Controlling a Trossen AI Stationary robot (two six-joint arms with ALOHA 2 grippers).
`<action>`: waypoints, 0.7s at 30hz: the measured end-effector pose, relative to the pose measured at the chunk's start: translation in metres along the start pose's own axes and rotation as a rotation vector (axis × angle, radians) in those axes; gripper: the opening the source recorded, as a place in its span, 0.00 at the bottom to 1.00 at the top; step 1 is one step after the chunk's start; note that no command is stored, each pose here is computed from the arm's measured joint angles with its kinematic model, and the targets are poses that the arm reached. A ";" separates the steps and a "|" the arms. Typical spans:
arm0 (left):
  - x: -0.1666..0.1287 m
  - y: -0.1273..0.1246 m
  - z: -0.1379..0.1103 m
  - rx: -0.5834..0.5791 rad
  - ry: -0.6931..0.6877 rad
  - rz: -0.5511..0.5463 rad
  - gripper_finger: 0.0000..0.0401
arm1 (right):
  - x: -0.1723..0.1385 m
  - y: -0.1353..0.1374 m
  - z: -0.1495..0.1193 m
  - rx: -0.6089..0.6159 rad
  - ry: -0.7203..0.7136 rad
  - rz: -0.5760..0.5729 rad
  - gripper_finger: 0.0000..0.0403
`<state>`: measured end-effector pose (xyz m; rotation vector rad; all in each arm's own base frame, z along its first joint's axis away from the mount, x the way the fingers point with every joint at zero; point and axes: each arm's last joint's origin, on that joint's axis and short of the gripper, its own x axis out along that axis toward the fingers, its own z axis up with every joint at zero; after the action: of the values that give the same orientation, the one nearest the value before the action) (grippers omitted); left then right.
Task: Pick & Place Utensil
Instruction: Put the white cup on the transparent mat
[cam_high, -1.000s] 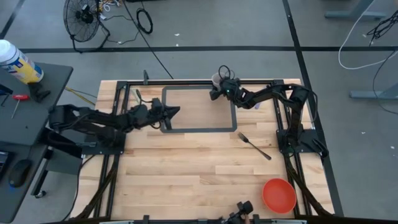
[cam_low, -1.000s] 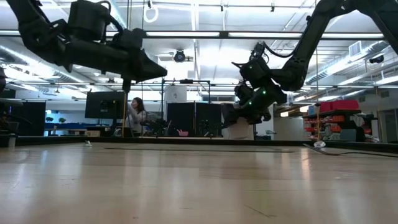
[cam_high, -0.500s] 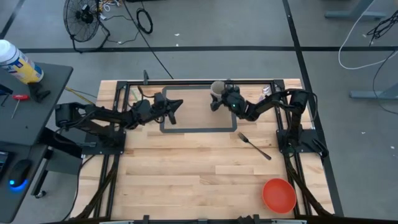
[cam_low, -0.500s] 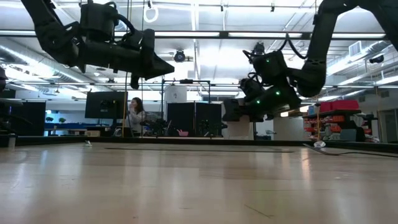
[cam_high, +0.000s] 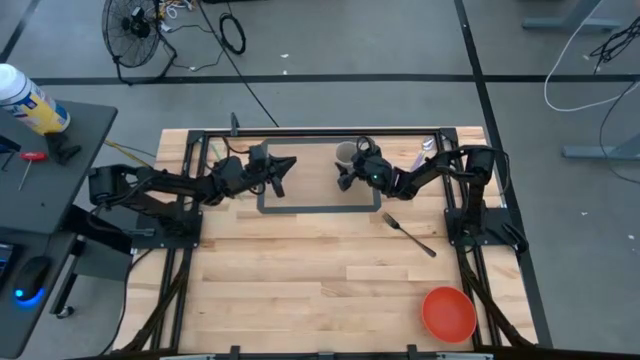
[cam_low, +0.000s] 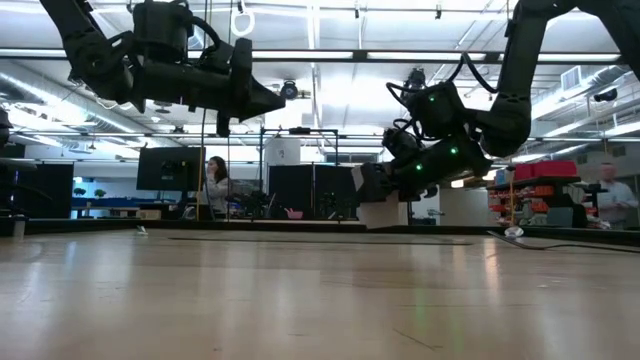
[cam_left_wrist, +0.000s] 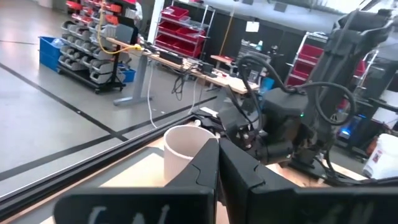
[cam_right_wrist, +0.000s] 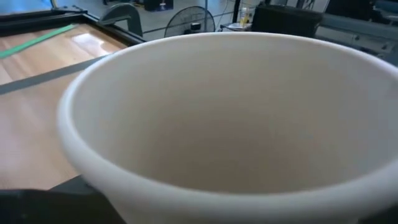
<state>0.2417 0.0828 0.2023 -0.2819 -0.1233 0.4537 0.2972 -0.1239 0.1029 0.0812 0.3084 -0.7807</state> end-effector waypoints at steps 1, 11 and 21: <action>0.000 0.000 0.000 0.000 0.001 0.000 0.03 | 0.000 0.000 0.000 -0.001 0.004 0.004 0.86; 0.000 0.000 -0.001 0.034 0.015 0.004 0.03 | -0.004 0.009 -0.008 0.004 0.066 0.034 0.87; 0.000 0.001 -0.002 0.045 0.021 0.006 0.03 | -0.006 0.010 -0.008 0.035 0.105 0.063 0.97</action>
<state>0.2418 0.0829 0.2001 -0.2432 -0.0915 0.4583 0.2981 -0.1109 0.0972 0.1645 0.3896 -0.7207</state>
